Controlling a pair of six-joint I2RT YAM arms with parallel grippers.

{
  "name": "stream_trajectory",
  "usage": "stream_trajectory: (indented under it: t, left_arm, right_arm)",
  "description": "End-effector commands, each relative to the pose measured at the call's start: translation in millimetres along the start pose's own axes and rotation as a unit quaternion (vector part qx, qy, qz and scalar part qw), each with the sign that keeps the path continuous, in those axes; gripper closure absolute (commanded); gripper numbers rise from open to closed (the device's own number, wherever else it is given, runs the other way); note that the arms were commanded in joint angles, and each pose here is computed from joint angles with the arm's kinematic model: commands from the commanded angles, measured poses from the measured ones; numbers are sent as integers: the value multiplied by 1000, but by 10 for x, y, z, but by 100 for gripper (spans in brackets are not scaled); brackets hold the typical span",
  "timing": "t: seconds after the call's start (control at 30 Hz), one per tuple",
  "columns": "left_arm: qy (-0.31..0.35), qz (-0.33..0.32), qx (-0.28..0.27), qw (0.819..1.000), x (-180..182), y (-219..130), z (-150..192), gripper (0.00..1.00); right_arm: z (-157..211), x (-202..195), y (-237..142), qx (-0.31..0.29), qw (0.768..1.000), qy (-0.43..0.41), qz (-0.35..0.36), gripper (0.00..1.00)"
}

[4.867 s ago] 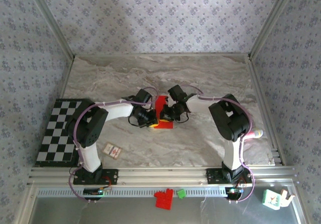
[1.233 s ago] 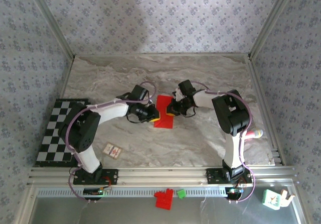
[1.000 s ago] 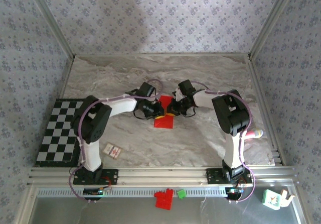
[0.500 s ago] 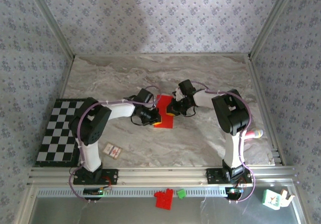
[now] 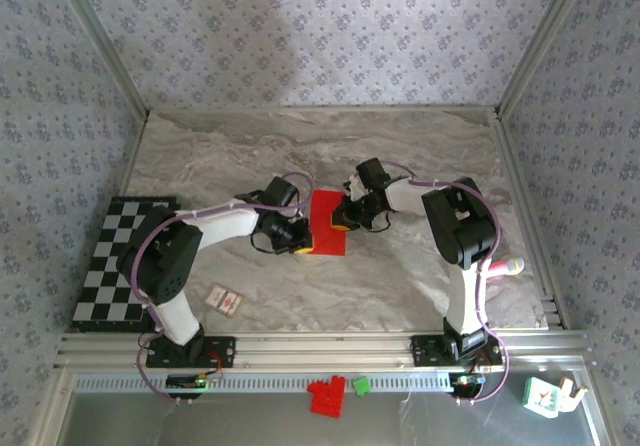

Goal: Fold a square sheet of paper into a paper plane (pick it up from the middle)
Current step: Fold the triangle a second time at the center of the table.

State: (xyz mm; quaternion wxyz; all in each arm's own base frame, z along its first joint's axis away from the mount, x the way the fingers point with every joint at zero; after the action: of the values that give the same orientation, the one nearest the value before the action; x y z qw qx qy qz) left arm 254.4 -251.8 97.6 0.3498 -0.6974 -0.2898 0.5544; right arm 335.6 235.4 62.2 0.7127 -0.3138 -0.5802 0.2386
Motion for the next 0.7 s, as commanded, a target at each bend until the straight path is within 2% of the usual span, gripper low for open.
stream_trajectory:
  t: [0.0, 0.17, 0.37, 0.53, 0.67]
  left_arm:
    - [-16, 7, -24, 1000, -77, 8, -250, 94]
    - [-34, -13, -3, 999, 35, 202, -300, 98]
    - [-44, -37, 30, 998, 145, 323, -184, 100]
    - [-53, -59, 47, 996, 231, 353, -100, 100]
    - [-61, -67, 54, 994, 268, 376, -76, 100]
  right_arm:
    - [-6, -311, 89, -6, 996, 26, 80, 94]
    - [-75, -104, 21, -20, 998, 11, 61, 94]
    - [-83, 111, -70, -26, 999, -8, 36, 93]
    - [21, 316, -117, -25, 999, -30, 25, 93]
    - [125, 319, -10, -20, 998, -34, 40, 93]
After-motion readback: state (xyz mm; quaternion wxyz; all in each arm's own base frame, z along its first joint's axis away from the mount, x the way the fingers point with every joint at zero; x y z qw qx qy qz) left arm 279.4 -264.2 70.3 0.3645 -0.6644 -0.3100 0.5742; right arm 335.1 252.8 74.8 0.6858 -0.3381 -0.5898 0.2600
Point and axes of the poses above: each hand's point on the last joint's axis, 136 mm out from that joint toward the fingers, its own y axis out along the fingers, its own x axis along the line the jaws close on, z = x × y, the point moved 6 cm from there along -y, back along the fingers, and after that the axes turned 14 degrees about y, right-handed, at the moved point
